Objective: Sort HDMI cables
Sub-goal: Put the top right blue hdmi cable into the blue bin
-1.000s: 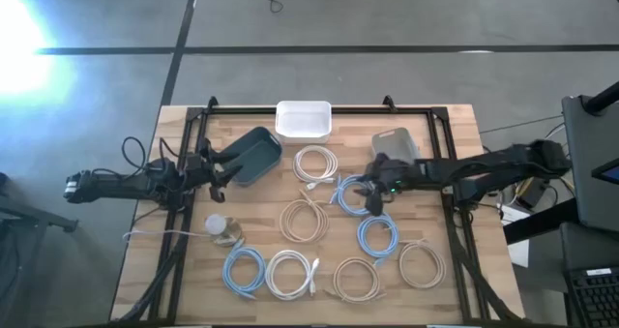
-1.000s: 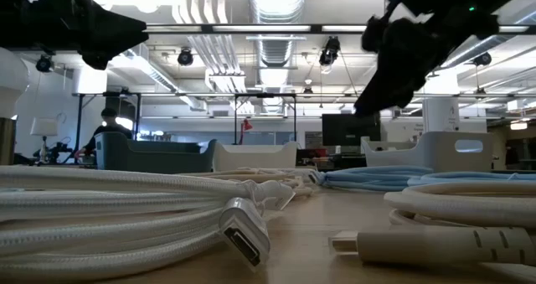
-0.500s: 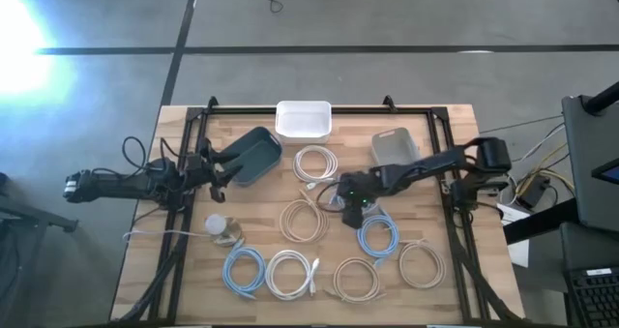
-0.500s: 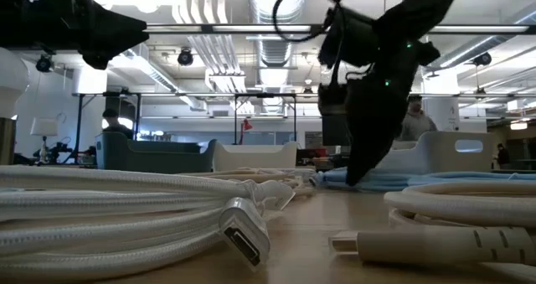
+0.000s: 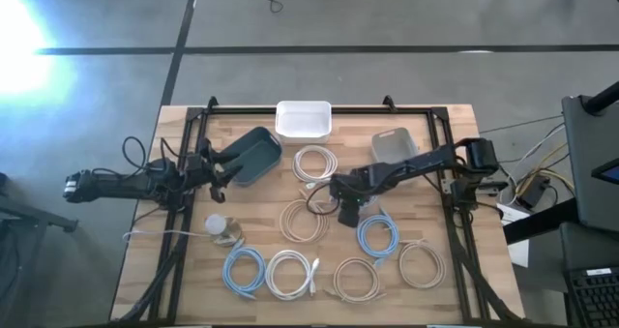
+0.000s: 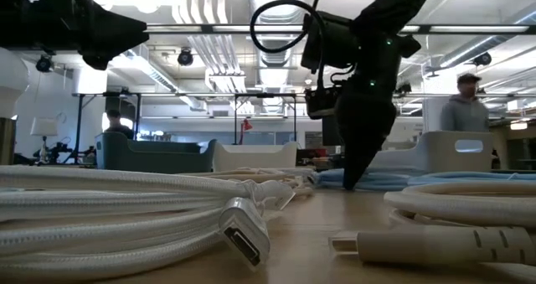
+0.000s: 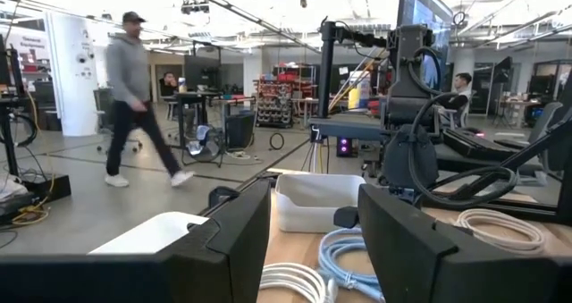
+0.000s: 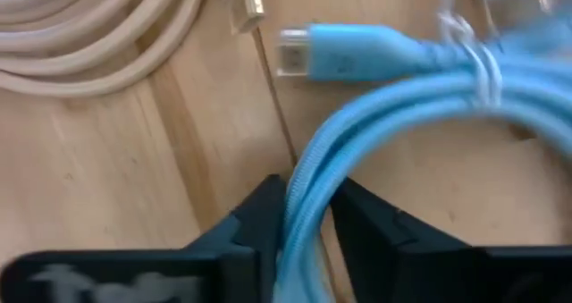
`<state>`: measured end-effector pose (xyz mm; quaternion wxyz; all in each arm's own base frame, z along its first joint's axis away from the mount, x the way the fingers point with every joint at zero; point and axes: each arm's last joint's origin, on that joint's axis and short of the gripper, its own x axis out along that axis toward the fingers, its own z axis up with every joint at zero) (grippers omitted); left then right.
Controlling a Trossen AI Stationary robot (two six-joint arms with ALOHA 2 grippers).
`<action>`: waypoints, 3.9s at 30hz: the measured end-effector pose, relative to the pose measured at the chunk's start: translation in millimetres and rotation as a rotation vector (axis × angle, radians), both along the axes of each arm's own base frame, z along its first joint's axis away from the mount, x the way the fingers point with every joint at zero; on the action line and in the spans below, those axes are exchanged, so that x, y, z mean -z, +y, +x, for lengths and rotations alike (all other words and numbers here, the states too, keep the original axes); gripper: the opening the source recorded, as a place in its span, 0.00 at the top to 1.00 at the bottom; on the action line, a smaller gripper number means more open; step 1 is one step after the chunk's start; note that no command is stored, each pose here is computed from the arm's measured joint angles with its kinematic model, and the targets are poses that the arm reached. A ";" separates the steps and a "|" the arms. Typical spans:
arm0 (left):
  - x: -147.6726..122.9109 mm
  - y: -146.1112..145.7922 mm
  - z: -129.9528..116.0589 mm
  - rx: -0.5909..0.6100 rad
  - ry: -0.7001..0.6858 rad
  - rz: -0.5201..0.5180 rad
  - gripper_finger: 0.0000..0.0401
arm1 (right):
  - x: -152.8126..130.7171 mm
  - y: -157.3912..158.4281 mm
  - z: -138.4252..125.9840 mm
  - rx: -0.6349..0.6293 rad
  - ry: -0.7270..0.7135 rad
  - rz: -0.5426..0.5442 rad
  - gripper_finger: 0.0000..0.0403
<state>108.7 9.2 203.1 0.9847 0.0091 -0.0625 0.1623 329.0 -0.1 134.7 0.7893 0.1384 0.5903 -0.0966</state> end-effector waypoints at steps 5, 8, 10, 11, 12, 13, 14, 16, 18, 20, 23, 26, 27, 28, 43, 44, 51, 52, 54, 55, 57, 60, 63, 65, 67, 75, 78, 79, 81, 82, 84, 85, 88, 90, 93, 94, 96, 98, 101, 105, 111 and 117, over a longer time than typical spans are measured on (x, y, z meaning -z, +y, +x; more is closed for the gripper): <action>0.1 0.0 0.0 0.000 -0.001 -0.002 0.56 | -5.9 2.3 4.8 -0.022 -0.021 0.076 0.95; -0.1 0.0 0.0 0.004 -0.011 -0.028 0.57 | -12.5 5.0 8.5 -0.039 -0.026 0.118 0.96; -0.2 0.0 0.0 0.008 -0.024 -0.061 0.57 | -17.3 4.7 8.9 -0.042 0.000 0.109 0.96; -0.1 0.0 0.0 0.010 -0.029 -0.079 0.57 | -20.4 3.9 9.4 -0.042 0.012 0.092 0.96; 0.0 0.0 0.0 0.014 -0.036 -0.101 0.57 | -24.2 3.3 10.2 -0.047 0.018 0.070 0.96; -0.1 0.0 0.0 0.017 -0.046 -0.127 0.57 | -28.4 2.8 10.6 -0.054 0.024 0.050 0.96; 0.0 0.0 0.1 0.021 -0.055 -0.157 0.57 | -32.9 2.5 10.9 -0.066 0.024 0.036 0.96; 0.2 0.0 0.1 0.031 -0.077 -0.226 0.57 | -44.8 2.1 12.6 -0.098 -0.009 0.001 0.96; 0.4 0.0 0.3 0.039 -0.099 -0.294 0.57 | -58.3 0.8 13.2 -0.132 -0.053 -0.064 0.96; 0.7 0.0 0.6 0.044 -0.109 -0.337 0.57 | -72.1 -2.0 12.7 -0.142 -0.100 -0.169 0.96; 2.1 0.0 2.2 0.047 -0.110 -0.385 0.57 | -90.4 -7.4 11.1 -0.120 -0.174 -0.354 0.96; 4.5 0.5 4.8 0.032 -0.113 -0.457 0.57 | -102.3 -11.6 14.0 -0.136 -0.296 -0.499 0.97; 5.2 0.8 6.0 0.023 -0.116 -0.480 0.57 | -103.9 -12.1 16.3 -0.170 -0.345 -0.529 0.97; 6.2 1.0 7.2 0.016 -0.114 -0.497 0.57 | -104.0 -12.4 18.9 -0.203 -0.393 -0.555 0.97; -0.2 2.6 48.7 -0.041 -0.064 -0.555 0.57 | -90.2 -14.7 48.3 -0.318 -0.642 -0.711 0.97; -2.2 2.8 53.9 -0.045 -0.051 -0.555 0.57 | -88.5 -14.8 50.4 -0.322 -0.636 -0.712 0.97; -19.5 3.2 92.1 -0.061 0.032 -0.488 0.57 | -88.4 -14.6 56.2 -0.327 -0.632 -0.716 0.97; -21.3 3.1 97.2 -0.060 0.050 -0.474 0.57 | -88.5 -14.5 56.3 -0.326 -0.633 -0.717 0.97; -26.4 2.9 105.3 -0.051 0.065 -0.451 0.57 | -86.9 -14.7 54.9 -0.328 -0.617 -0.714 0.96; -31.1 3.1 108.7 -0.048 0.054 -0.441 0.57 | -86.4 -14.7 54.6 -0.326 -0.615 -0.713 0.95; -36.8 3.5 114.0 -0.047 0.047 -0.426 0.57 | -86.3 -14.7 54.6 -0.327 -0.614 -0.714 0.94; -35.9 4.5 119.8 -0.057 0.077 -0.426 0.57 | -86.5 -14.7 54.7 -0.328 -0.615 -0.715 0.94; -36.3 5.9 124.1 -0.063 0.078 -0.427 0.57 | -86.2 -14.8 54.5 -0.326 -0.613 -0.717 0.94; -34.2 7.9 126.2 -0.074 0.083 -0.434 0.57 | -86.3 -14.8 54.6 -0.325 -0.616 -0.718 0.94; -31.9 10.4 128.1 -0.083 0.096 -0.435 0.57 | -87.0 -14.6 55.0 -0.327 -0.628 -0.716 0.94; -35.1 17.3 134.8 -0.107 0.091 -0.429 0.57 | -87.2 -13.6 55.1 -0.332 -0.632 -0.711 0.95; -36.8 19.1 137.8 -0.113 0.100 -0.399 0.57 | -87.1 -12.9 55.4 -0.349 -0.642 -0.692 0.95; -37.5 19.4 139.2 -0.114 0.106 -0.385 0.58 | -87.0 -12.7 55.5 -0.357 -0.648 -0.683 0.95; -39.3 20.1 141.7 -0.115 0.111 -0.365 0.60 | -87.5 -12.5 55.3 -0.358 -0.651 -0.679 0.95; -40.0 20.3 142.9 -0.116 0.112 -0.360 0.62 | -87.5 -12.7 55.3 -0.355 -0.652 -0.675 0.95; -40.2 20.6 145.1 -0.117 0.116 -0.354 0.66 | -87.3 -13.0 55.2 -0.342 -0.654 -0.665 0.94; -40.1 20.7 146.0 -0.115 0.119 -0.349 0.69 | -87.0 -13.1 55.0 -0.336 -0.653 -0.661 0.94; -39.3 20.5 147.3 -0.106 0.121 -0.342 0.78 | -87.0 -13.6 54.7 -0.304 -0.647 -0.668 0.91; -38.3 20.5 147.3 -0.107 0.129 -0.341 0.82 | -86.6 -13.7 54.5 -0.297 -0.642 -0.666 0.89; -36.3 20.9 146.6 -0.122 0.150 -0.330 0.85 | -86.1 -13.2 54.3 -0.301 -0.641 -0.668 0.85; -36.4 20.9 146.0 -0.122 0.155 -0.328 0.85 | -86.0 -13.0 54.3 -0.302 -0.640 -0.667 0.83; -36.6 21.0 144.0 -0.127 0.170 -0.324 0.84 | -85.0 -12.7 53.7 -0.304 -0.631 -0.661 0.80; -37.4 21.6 140.6 -0.148 0.190 -0.314 0.83 | -84.6 -12.7 53.5 -0.295 -0.630 -0.652 0.77; -38.1 22.6 132.4 -0.212 0.236 -0.307 0.82 | -84.3 -10.7 53.5 -0.303 -0.631 -0.644 0.73; -42.2 22.1 120.3 -0.237 0.278 -0.310 0.84 | -84.0 -7.0 53.8 -0.334 -0.639 -0.629 0.69; -56.6 19.9 98.8 -0.226 0.280 -0.305 0.84 | -84.2 -5.1 54.4 -0.372 -0.641 -0.644 0.65; -62.1 18.0 78.7 -0.223 0.316 -0.311 0.84 | -86.0 -1.5 56.2 -0.459 -0.696 -0.556 0.65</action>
